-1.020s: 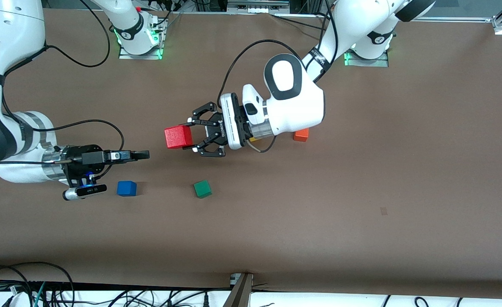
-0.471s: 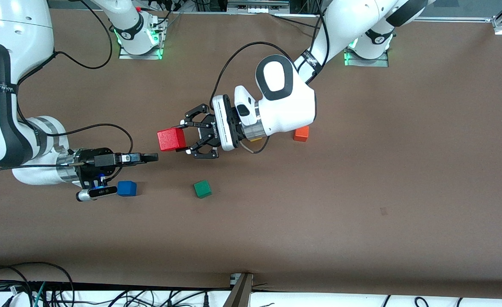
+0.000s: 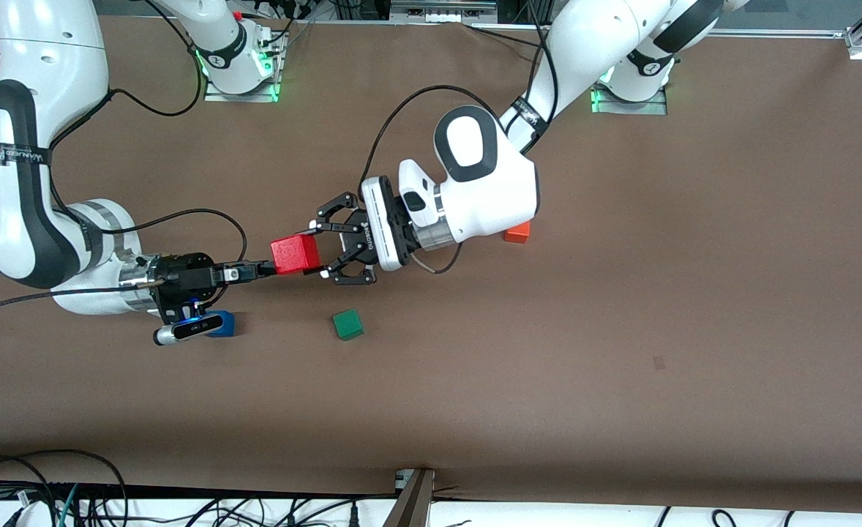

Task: Pass red block to right arm, stack on blue
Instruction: 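Carry the red cube toward the right gripper and rotate it, then close the right gripper on the red cube held by the left gripper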

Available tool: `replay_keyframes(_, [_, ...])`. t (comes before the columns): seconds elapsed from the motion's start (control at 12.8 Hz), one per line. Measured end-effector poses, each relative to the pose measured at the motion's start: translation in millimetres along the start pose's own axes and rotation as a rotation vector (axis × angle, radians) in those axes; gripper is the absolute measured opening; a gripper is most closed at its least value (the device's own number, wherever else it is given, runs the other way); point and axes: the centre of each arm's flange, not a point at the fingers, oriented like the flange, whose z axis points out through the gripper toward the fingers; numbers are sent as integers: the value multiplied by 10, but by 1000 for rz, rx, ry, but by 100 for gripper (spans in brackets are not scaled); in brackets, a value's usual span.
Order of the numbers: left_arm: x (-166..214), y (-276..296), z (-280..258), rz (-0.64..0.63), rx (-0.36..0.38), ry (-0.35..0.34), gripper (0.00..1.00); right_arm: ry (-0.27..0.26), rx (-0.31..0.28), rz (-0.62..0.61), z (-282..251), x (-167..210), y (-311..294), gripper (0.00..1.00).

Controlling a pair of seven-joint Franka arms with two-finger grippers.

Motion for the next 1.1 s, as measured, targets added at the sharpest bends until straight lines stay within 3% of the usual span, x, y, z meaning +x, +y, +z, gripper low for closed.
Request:
replay_keyframes(0.71, [14, 19, 72, -4, 21, -12, 56, 15, -6, 33, 108, 27, 33, 95])
replay_keyframes(0.78, [23, 20, 69, -4, 22, -10, 56, 17, -8, 34, 112, 30, 41, 87])
replay_keyframes(0.86, [53, 19, 60, -2, 24, -5, 56, 19, -8, 37, 108, 31, 57, 70])
replay_keyframes(1.1, [75, 21, 56, -16, 24, 0, 56, 23, -6, 34, 99, 34, 74, 57])
